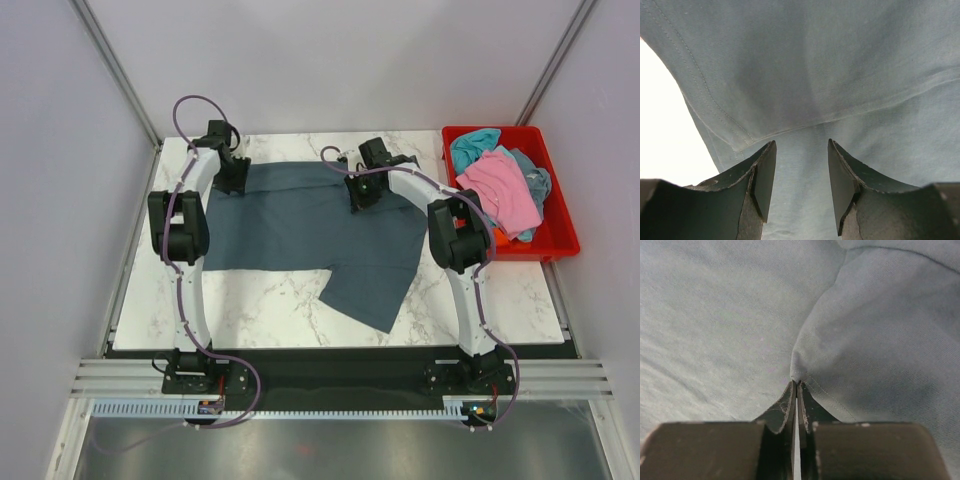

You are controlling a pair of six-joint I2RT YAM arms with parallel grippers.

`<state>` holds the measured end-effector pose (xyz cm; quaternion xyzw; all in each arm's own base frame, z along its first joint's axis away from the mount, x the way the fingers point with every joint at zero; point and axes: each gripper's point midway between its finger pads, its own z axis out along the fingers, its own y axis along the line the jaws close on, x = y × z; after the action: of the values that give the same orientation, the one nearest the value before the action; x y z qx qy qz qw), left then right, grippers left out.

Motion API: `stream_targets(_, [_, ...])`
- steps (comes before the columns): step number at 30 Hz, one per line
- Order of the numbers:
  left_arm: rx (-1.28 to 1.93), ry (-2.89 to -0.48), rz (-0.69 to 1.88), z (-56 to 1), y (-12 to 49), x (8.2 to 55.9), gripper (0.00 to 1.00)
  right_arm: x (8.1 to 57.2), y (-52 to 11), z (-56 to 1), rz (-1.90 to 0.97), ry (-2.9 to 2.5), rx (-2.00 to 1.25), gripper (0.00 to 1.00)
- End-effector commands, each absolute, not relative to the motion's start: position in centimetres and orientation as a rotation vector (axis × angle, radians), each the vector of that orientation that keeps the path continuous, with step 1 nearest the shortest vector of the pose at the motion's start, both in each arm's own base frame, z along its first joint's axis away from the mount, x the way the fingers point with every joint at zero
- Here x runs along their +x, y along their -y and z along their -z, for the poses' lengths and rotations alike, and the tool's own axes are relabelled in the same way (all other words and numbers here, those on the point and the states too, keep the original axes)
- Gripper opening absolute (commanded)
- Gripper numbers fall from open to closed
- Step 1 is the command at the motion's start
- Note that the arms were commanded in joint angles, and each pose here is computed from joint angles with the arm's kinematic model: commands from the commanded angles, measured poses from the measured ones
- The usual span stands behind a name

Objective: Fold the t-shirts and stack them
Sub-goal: Fold the tshirt

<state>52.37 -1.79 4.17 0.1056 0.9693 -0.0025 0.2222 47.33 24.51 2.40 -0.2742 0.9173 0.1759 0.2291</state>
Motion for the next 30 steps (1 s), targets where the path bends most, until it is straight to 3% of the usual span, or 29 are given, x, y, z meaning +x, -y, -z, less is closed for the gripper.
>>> stream_targets(1, [0.271, -2.649, 0.023, -5.8, 2.5, 52.5, 0.53, 48.0, -25.3, -3.3, -0.491, -2.491, -0.763, 0.05])
stream_targets(20, [0.292, -2.646, 0.015, -5.8, 3.3, 52.5, 0.53, 44.4, -29.5, -7.4, -0.695, -2.466, -0.746, 0.02])
stream_targets(23, [0.299, -2.647, 0.019, -5.8, 3.4, 52.4, 0.54, 44.2, -29.6, -7.1, -0.697, -2.475, -0.747, 0.17])
stream_targets(24, [0.304, -2.644, 0.024, -5.8, 3.4, 52.4, 0.58, 44.1, -29.4, -7.0, -0.692, -2.479, -0.744, 0.35])
stream_targets(25, [0.317, -2.641, 0.031, -6.0, 3.5, 52.4, 0.6, 44.3, -29.3, -7.0, -0.677, -2.479, -0.739, 0.43])
stream_targets(27, [0.331, -2.623, 0.06, -6.7, 4.0, 52.5, 0.66, 44.7, -28.7, -7.4, -0.618, -2.475, -0.722, 0.5])
stream_targets(30, [0.375, -2.572, 0.195, -9.4, 5.7, 52.3, 0.77, 45.8, -27.2, -9.9, -0.543, -2.424, -0.69, 0.52])
